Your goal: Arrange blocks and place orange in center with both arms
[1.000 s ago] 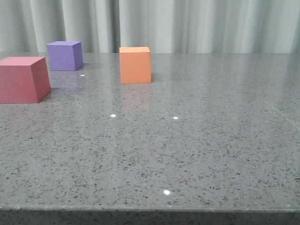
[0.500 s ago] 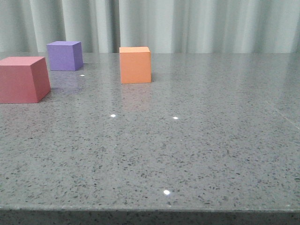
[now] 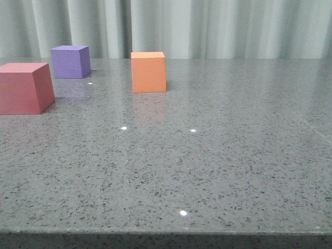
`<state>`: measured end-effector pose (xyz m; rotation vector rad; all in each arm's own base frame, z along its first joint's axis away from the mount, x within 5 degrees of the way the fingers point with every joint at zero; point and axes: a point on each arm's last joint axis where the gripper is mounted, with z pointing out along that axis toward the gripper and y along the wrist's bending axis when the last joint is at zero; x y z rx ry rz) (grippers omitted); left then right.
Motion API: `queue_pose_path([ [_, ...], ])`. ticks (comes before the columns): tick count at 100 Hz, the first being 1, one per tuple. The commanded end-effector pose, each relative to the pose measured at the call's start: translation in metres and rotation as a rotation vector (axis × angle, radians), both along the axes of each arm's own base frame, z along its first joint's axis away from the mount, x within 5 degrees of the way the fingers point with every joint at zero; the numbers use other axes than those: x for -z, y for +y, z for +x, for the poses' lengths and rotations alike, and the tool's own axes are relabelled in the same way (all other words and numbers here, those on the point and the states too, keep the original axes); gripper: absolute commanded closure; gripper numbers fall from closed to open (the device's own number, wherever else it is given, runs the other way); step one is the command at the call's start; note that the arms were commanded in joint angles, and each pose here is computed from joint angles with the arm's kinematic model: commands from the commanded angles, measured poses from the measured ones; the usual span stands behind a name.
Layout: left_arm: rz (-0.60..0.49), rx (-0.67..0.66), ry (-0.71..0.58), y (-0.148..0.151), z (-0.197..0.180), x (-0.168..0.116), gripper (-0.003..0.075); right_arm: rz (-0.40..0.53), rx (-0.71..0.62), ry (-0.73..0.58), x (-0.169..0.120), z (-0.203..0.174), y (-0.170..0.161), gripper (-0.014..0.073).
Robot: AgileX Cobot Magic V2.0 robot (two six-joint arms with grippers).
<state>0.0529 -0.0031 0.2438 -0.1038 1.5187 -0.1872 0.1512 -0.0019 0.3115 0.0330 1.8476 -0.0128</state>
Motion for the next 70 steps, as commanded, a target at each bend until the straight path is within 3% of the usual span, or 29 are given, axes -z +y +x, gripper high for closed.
queue_pose_path([
  [1,-0.032,0.006,-0.027,0.000,0.002,-0.040,0.0741,-0.023,-0.010,-0.091,-0.014,0.001,0.000,0.0663],
  [20,-0.015,0.027,0.172,-0.003,0.023,-0.090,0.0741,-0.023,-0.010,-0.091,-0.014,0.001,0.000,0.0663],
  [40,0.077,0.011,0.408,-0.002,0.056,-0.133,0.0741,-0.023,-0.010,-0.091,-0.014,0.001,0.000,0.0663],
  [54,0.082,0.017,0.518,-0.003,0.078,-0.145,0.0741,-0.023,-0.010,-0.091,-0.014,0.001,0.000,0.0663],
  [70,0.084,0.020,0.586,-0.004,0.096,-0.138,0.0741,-0.023,-0.010,-0.091,-0.014,0.001,0.000,0.0663],
])
